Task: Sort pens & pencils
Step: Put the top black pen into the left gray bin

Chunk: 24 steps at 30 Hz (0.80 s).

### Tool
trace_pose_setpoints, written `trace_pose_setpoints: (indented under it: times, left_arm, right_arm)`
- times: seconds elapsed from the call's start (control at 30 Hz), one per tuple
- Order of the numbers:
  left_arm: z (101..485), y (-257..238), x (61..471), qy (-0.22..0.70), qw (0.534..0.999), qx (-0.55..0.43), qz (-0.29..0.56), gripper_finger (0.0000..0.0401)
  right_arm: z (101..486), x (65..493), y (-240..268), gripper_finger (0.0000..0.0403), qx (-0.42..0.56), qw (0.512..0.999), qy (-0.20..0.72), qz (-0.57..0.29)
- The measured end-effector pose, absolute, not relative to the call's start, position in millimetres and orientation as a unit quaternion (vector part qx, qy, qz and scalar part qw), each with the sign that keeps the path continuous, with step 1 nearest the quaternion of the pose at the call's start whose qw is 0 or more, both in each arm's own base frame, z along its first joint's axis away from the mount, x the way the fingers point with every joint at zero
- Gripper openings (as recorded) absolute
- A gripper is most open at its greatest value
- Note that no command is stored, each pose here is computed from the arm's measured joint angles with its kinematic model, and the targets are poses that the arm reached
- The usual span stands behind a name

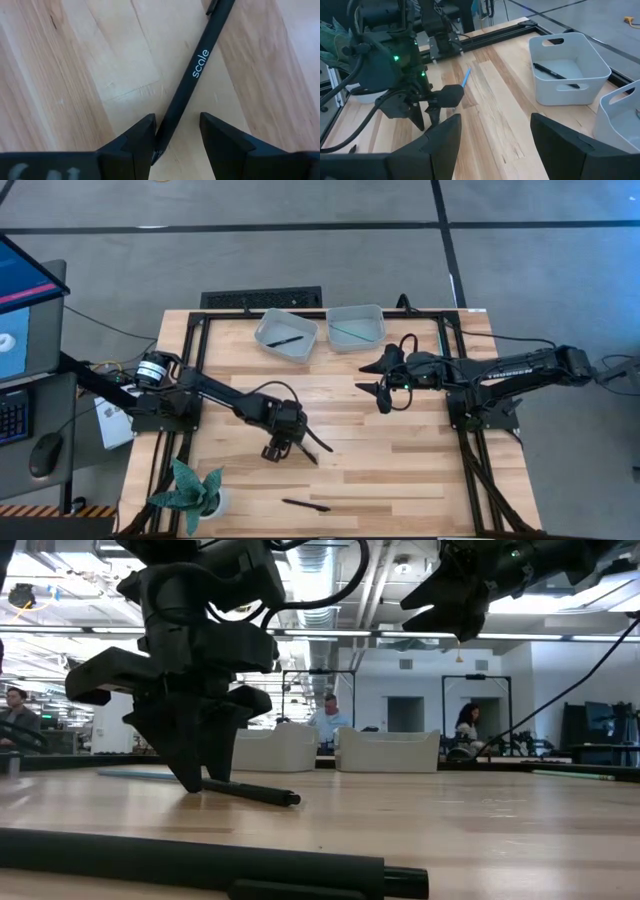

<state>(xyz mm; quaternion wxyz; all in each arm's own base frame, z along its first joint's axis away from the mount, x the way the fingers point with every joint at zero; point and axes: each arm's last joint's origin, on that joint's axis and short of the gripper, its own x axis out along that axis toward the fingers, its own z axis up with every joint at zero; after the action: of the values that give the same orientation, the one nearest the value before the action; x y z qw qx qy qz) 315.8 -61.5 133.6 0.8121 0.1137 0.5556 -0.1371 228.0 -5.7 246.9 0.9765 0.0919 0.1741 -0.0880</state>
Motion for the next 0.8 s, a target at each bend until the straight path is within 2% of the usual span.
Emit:
trace_pose_setpoints:
  times: [0.43,0.8]
  left_arm:
    - [133.6,-63.5,315.6,0.552,0.81,0.126,-0.149,0.0147]
    - [133.7,-63.8,316.1,0.551,0.812,0.121,-0.15,0.0094]
  right_arm:
    - [246.9,228.1,-5.7,0.026,0.092,0.977,0.174,-0.088]
    - [246.9,228.1,-5.7,0.026,0.092,0.977,0.174,-0.088]
